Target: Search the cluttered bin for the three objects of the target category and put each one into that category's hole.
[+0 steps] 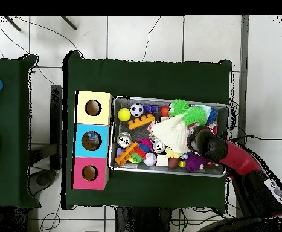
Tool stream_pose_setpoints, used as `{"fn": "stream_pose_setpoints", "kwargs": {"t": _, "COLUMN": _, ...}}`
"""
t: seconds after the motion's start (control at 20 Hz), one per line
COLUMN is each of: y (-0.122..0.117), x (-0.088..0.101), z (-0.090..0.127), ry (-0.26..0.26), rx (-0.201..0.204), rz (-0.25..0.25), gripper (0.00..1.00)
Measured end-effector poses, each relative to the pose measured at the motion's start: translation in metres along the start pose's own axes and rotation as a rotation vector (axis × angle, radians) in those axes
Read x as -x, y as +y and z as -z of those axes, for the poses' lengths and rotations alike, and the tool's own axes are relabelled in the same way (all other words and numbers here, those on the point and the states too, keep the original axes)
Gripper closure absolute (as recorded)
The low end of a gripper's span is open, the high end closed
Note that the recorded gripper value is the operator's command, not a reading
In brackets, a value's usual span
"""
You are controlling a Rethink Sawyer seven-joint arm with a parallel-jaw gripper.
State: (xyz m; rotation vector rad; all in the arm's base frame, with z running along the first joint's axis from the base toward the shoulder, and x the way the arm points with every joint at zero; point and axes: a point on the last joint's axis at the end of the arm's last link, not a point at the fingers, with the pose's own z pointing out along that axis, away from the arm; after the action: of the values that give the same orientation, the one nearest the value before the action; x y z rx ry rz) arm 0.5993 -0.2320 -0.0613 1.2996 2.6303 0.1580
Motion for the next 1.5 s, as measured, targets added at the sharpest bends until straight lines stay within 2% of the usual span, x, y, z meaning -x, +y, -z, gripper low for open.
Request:
{"fn": "stream_pose_setpoints", "kwargs": {"t": 0.1, "y": 0.003, "x": -0.003, "z": -0.002, "ry": -0.005, "rx": 0.022, "rz": -0.036, "gripper": 1.00}}
{"fn": "stream_pose_setpoints", "kwargs": {"t": 0.3, "y": 0.007, "x": -0.016, "z": -0.005, "ry": -0.041, "rx": 0.080, "rz": -0.140, "gripper": 1.00}}
{"fn": "stream_pose_setpoints", "kwargs": {"t": 0.8, "y": 0.013, "x": -0.044, "z": -0.009, "ry": -0.124, "rx": 0.154, "rz": -0.330, "gripper": 1.00}}
{"fn": "stream_pose_setpoints", "kwargs": {"t": 0.95, "y": 0.016, "x": -0.052, "z": -0.009, "ry": -0.141, "rx": 0.172, "rz": -0.417, "gripper": 1.00}}
{"fn": "stream_pose_setpoints", "kwargs": {"t": 1.15, "y": 0.022, "x": -0.059, "z": -0.009, "ry": -0.122, "rx": 0.185, "rz": -0.498, "gripper": 1.00}}
{"fn": "stream_pose_setpoints", "kwargs": {"t": 1.4, "y": 0.041, "x": -0.077, "z": -0.009, "ry": -0.052, "rx": 0.204, "rz": -0.617, "gripper": 1.00}}
{"fn": "stream_pose_setpoints", "kwargs": {"t": 1.45, "y": 0.053, "x": -0.086, "z": -0.009, "ry": -0.019, "rx": 0.208, "rz": -0.660, "gripper": 1.00}}
{"fn": "stream_pose_setpoints", "kwargs": {"t": 1.5, "y": 0.058, "x": -0.091, "z": -0.009, "ry": -0.002, "rx": 0.208, "rz": -0.676, "gripper": 1.00}}
